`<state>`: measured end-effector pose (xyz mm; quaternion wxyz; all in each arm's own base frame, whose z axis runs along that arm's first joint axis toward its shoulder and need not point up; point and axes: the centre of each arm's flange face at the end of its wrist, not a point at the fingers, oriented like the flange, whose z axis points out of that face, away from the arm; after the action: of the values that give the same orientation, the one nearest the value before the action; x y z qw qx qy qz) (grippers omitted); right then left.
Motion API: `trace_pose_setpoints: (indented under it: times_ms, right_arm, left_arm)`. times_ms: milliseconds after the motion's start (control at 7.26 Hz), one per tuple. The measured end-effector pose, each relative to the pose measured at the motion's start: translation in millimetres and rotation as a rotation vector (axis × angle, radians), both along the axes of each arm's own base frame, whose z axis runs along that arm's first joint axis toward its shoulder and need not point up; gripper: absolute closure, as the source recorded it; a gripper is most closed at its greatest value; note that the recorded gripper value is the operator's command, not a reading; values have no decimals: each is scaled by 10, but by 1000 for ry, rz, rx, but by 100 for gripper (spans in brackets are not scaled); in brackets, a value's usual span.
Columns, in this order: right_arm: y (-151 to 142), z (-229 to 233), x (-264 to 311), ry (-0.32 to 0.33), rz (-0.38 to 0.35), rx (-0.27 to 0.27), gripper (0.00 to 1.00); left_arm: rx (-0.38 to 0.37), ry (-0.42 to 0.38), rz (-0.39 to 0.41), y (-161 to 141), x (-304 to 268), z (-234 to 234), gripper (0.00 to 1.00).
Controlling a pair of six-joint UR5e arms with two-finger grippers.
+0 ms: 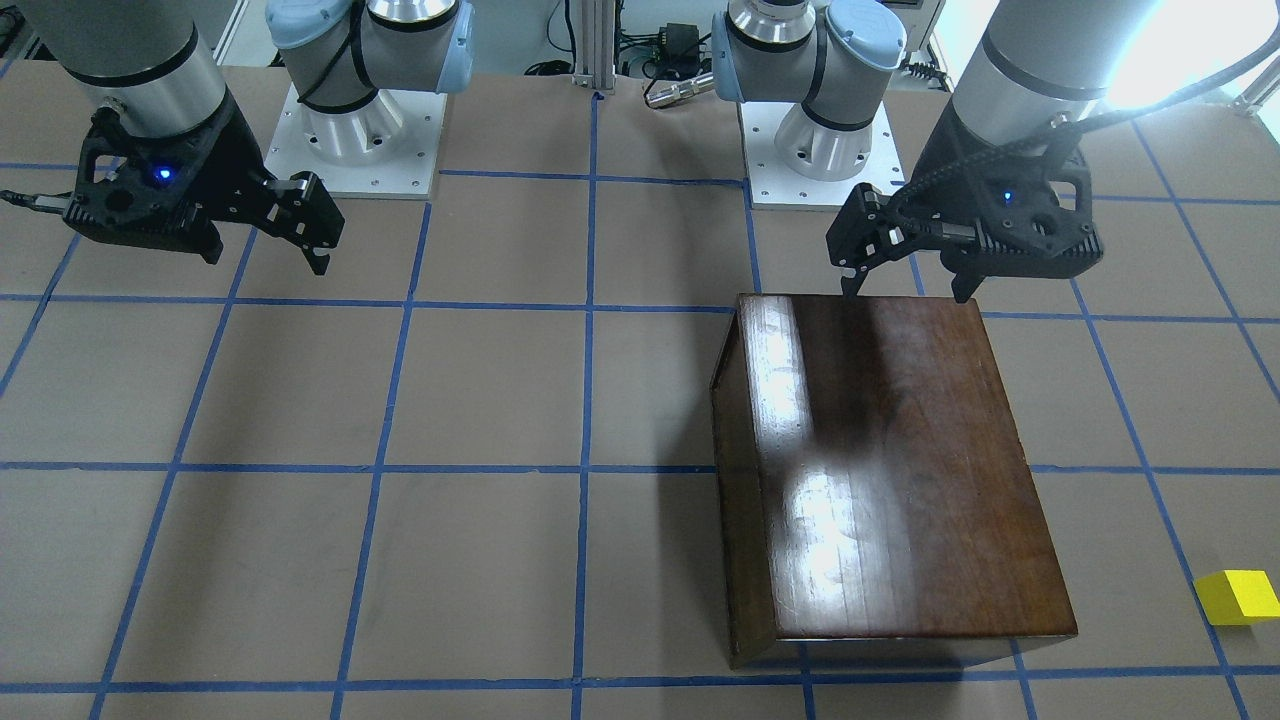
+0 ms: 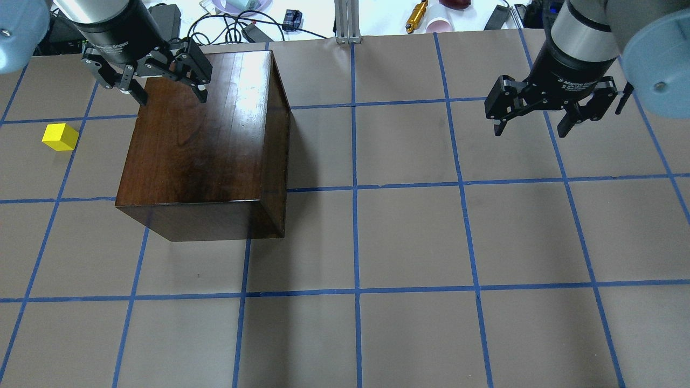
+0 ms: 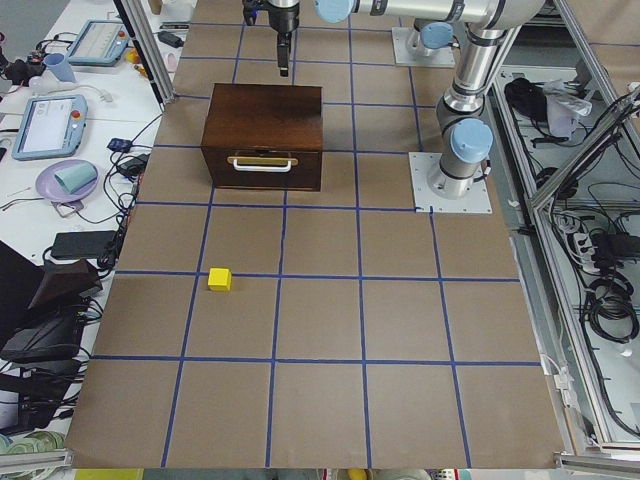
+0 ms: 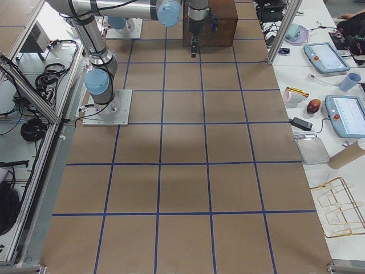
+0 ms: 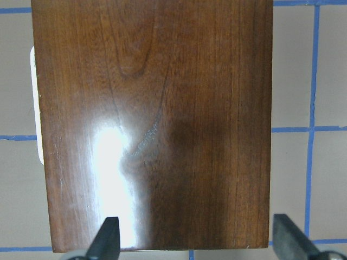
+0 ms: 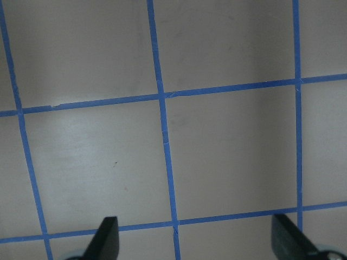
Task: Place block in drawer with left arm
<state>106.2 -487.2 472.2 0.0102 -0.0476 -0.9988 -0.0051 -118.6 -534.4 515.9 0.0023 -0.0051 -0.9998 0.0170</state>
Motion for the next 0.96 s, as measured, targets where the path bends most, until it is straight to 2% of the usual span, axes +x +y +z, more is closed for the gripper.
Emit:
trace_pose_setpoints:
  times_ms: [964]
  right_arm:
    - [0,0,0,0,0,0,0]
  left_arm:
    - [-9,5,6,12,27,50,0]
